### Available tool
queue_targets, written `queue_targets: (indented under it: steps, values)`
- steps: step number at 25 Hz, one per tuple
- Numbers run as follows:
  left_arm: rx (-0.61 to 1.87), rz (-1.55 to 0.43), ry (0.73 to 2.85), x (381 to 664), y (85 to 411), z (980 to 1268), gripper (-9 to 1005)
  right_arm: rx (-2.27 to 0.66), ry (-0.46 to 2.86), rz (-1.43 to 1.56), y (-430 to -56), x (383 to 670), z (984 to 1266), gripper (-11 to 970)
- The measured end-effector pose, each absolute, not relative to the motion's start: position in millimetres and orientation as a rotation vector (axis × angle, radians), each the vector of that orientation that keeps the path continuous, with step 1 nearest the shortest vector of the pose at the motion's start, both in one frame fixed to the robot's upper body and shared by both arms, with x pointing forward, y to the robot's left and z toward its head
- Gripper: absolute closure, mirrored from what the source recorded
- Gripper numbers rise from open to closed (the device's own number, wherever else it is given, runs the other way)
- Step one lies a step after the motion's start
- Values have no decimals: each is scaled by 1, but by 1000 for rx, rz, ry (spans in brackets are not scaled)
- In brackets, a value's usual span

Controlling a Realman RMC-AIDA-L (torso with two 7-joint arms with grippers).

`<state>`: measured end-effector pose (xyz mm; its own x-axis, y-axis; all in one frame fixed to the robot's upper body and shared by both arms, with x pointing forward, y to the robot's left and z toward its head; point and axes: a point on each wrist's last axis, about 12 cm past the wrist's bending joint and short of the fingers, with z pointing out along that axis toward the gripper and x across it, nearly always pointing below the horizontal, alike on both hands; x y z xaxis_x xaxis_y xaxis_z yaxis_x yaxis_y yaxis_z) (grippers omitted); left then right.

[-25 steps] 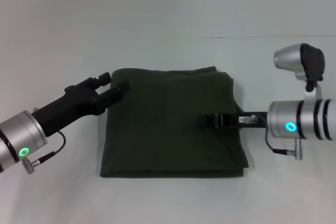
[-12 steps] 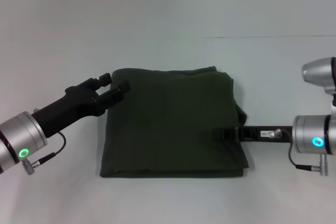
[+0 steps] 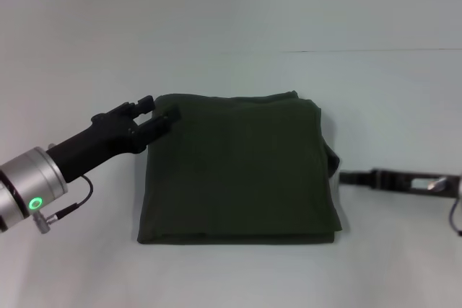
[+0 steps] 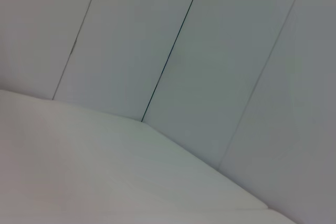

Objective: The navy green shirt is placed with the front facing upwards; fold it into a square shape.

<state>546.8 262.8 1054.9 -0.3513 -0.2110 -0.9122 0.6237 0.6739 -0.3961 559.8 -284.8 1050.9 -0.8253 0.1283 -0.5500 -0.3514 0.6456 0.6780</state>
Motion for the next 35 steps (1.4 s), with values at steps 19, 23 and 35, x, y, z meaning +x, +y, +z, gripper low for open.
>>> queue_targets:
  steps: [19, 23, 35]
  values:
    - [199, -878, 1724, 565, 266, 1063, 319, -178, 2069, 1190, -345, 577, 1127, 465]
    - [173, -897, 1728, 566, 268, 1064, 317, -212, 2048, 1185, -346, 572, 1124, 157]
    - [251, -996, 1650, 560, 280, 1092, 299, -459, 1866, 1113, -329, 543, 1102, 52]
